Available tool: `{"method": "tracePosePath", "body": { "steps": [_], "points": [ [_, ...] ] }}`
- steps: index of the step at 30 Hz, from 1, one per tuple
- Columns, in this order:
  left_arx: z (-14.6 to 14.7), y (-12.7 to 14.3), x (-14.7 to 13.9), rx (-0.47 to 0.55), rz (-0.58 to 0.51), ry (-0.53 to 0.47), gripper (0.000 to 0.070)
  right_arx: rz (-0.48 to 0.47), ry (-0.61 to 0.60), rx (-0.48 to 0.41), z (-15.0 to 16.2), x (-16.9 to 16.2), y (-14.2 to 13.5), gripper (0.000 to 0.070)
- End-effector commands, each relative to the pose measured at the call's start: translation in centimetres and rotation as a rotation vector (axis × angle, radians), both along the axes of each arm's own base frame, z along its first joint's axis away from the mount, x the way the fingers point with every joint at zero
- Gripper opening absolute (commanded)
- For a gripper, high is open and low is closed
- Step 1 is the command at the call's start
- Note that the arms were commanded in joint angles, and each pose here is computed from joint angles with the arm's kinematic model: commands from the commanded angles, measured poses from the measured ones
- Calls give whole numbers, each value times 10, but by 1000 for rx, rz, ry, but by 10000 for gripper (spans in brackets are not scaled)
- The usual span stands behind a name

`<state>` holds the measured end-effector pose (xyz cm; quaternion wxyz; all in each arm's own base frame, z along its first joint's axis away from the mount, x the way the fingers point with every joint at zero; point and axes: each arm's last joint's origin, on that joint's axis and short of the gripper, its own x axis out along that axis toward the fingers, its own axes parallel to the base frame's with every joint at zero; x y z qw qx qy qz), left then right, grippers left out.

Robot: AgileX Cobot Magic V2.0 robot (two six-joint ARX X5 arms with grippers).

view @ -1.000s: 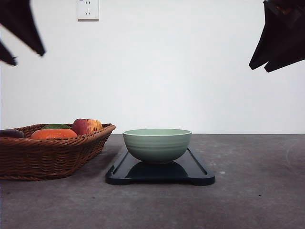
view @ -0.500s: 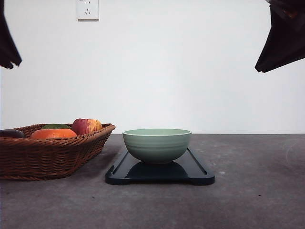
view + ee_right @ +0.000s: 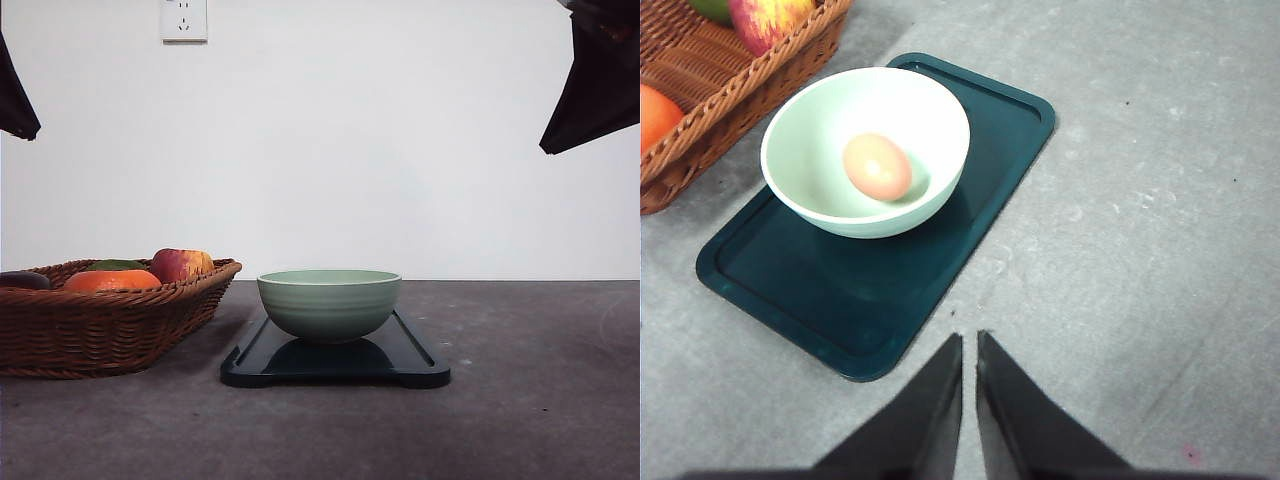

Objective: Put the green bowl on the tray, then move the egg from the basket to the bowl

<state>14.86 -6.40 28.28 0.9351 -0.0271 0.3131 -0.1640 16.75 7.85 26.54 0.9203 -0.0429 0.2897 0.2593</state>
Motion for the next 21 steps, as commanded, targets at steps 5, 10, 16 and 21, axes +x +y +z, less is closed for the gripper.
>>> {"method": "tracePosePath", "body": {
  "steps": [5, 10, 16, 21],
  "points": [
    [-7, 17, -4, 69, 23, -171, 0, 4, -4, 2, 0, 1, 2, 16],
    [-34, 40, -20, 36, 158, -316, 0, 4, -4, 3, 0, 1, 2, 16],
    [-71, 57, -41, 33, 284, -417, 0, 4, -4, 2, 0, 1, 2, 16],
    [-100, 62, -50, 34, 335, -441, 0, 4, -4, 3, 0, 1, 2, 16]
  ]
}}
